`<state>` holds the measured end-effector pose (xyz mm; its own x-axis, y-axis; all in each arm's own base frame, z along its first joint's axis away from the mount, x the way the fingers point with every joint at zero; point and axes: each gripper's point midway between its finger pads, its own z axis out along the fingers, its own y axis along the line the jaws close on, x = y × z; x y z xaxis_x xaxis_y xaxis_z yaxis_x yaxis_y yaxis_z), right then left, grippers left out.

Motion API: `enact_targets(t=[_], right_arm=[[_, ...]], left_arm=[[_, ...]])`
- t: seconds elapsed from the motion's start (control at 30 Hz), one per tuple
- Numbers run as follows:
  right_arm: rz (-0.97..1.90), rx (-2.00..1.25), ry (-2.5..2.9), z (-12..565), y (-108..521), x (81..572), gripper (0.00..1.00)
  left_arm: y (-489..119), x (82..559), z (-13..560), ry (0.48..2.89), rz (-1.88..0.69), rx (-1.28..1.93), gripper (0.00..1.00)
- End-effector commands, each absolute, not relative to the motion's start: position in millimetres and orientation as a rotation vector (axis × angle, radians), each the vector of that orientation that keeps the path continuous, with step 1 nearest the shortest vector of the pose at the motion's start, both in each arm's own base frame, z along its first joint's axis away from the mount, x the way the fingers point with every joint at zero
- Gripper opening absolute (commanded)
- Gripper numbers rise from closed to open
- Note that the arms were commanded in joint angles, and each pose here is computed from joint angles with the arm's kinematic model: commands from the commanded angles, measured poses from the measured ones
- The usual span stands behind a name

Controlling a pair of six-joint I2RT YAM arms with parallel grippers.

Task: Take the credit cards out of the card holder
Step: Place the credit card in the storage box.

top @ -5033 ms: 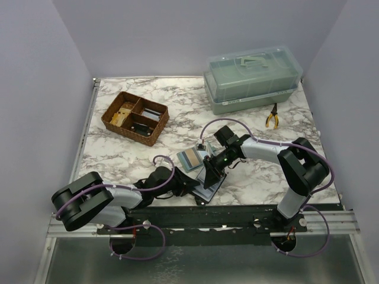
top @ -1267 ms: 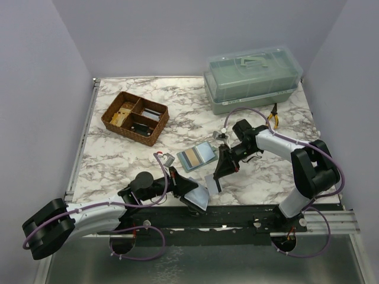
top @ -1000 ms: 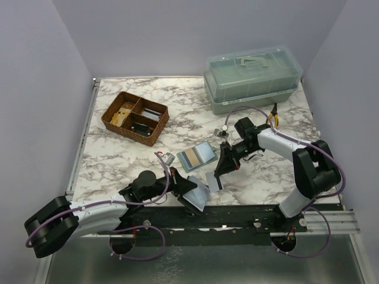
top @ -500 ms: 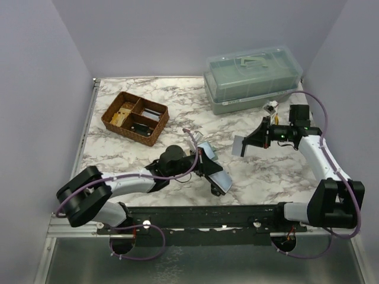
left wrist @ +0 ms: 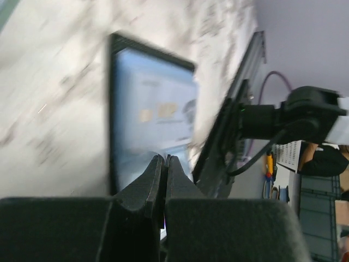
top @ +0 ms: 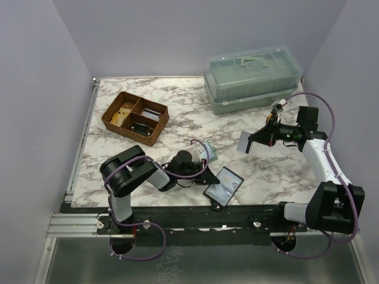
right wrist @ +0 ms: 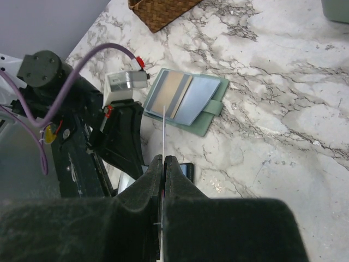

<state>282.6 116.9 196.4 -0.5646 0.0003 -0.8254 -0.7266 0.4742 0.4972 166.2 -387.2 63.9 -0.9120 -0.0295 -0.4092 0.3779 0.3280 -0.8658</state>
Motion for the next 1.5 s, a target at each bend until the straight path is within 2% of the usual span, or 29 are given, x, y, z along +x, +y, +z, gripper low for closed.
enact_targets(t=[0.0, 0.13, 0.23, 0.4, 0.63, 0.97, 1.07, 1.1, 1.13, 1.17, 1.2, 1.3, 1.47], right_arm=[[1.201, -0.602, 1.923, 191, 118, 279, 0.0], [1.234, -0.602, 1.925, 189, 120, 277, 0.0], [1.253, -0.601, 1.924, 188, 121, 275, 0.0], [1.278, -0.604, 1.922, 187, 122, 273, 0.0], [1.325, -0.605, 1.92, 185, 125, 269, 0.0], [1.41, -0.667, 1.915, 180, 143, 257, 0.0], [1.475, -0.718, 1.904, 177, 157, 248, 0.0], [1.5, -0.738, 1.897, 177, 162, 245, 0.0], [1.531, -0.762, 1.885, 177, 168, 241, 0.0], [1.567, -0.783, 1.877, 177, 173, 237, 0.0], [1.608, -0.801, 1.87, 178, 179, 232, 0.0], [1.69, -0.828, 1.855, 178, 190, 225, 0.0], [1.771, -0.843, 1.821, 181, 198, 219, 0.0]], left_arm=[[-376, 154, 55, 2.26, -1.648, 0.269, 0.0], [-362, 156, 41, 2.321, -1.558, 0.188, 0.0], [-353, 157, 27, 2.39, -1.491, 0.095, 0.08], [-340, 150, 17, 2.457, -1.442, -0.013, 0.14], [-327, 141, 35, 2.446, -1.413, -0.047, 0.24], [-287, 137, 43, 2.488, -1.175, -0.114, 0.51], [-287, 145, 73, 2.366, -1.189, -0.009, 0.58], [-289, 149, 90, 2.293, -1.212, 0.033, 0.64], [-292, 152, 109, 2.205, -1.252, 0.071, 0.77], [-294, 155, 125, 2.126, -1.286, 0.1, 0.95], [-296, 157, 142, 2.043, -1.323, 0.116, 0.98], [-306, 157, 182, 1.858, -1.428, 0.206, 0.99], [-340, 162, 191, 1.866, -1.48, 0.326, 0.99]])
